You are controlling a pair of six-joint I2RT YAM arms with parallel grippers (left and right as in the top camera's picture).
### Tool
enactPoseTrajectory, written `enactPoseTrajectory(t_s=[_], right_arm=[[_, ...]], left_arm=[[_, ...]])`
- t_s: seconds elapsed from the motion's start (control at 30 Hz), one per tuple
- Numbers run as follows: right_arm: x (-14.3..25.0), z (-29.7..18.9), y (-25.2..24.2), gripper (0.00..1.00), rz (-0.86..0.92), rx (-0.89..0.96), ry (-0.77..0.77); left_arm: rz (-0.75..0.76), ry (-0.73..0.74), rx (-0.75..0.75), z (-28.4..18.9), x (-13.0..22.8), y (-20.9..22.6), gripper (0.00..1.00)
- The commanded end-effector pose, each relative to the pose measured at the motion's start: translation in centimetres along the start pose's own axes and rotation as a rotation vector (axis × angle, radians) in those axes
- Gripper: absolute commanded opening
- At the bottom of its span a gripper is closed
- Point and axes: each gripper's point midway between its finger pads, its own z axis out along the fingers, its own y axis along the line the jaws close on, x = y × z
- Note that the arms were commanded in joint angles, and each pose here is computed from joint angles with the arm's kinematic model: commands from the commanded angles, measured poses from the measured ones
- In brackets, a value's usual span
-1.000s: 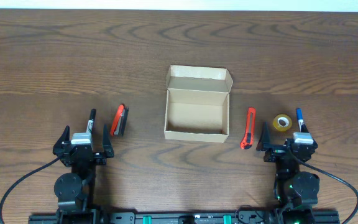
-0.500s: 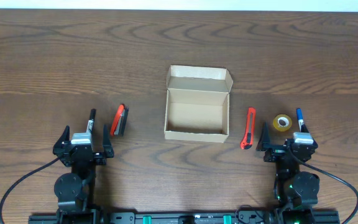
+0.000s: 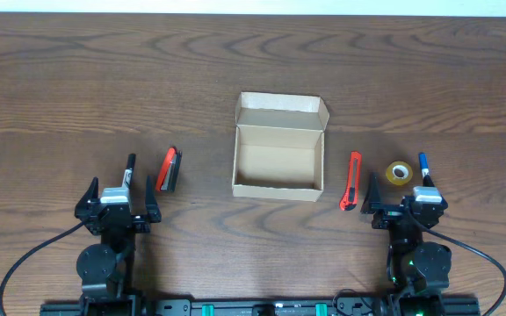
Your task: Pack container
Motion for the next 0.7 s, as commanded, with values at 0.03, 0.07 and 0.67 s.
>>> enactPoseTrajectory(t_s=[0.03,0.07,0.67], right_arm=[[0.9,0.2,0.3,0.99,0.037,-0.021,0.037],[1.4,0.3,0.3,0.99,0.045,-0.019,0.061],[-6.4,8.5,4.5,0.99,-0.011,-0.226,0.651]], left_arm=[[-0.011,0.047,0.035,0.1,1.7,-0.7,0.95],[-0.011,0.047,0.035,0.1,1.7,-0.7,0.95],[-0.011,0.047,0.035,0.1,1.7,-0.7,0.95]])
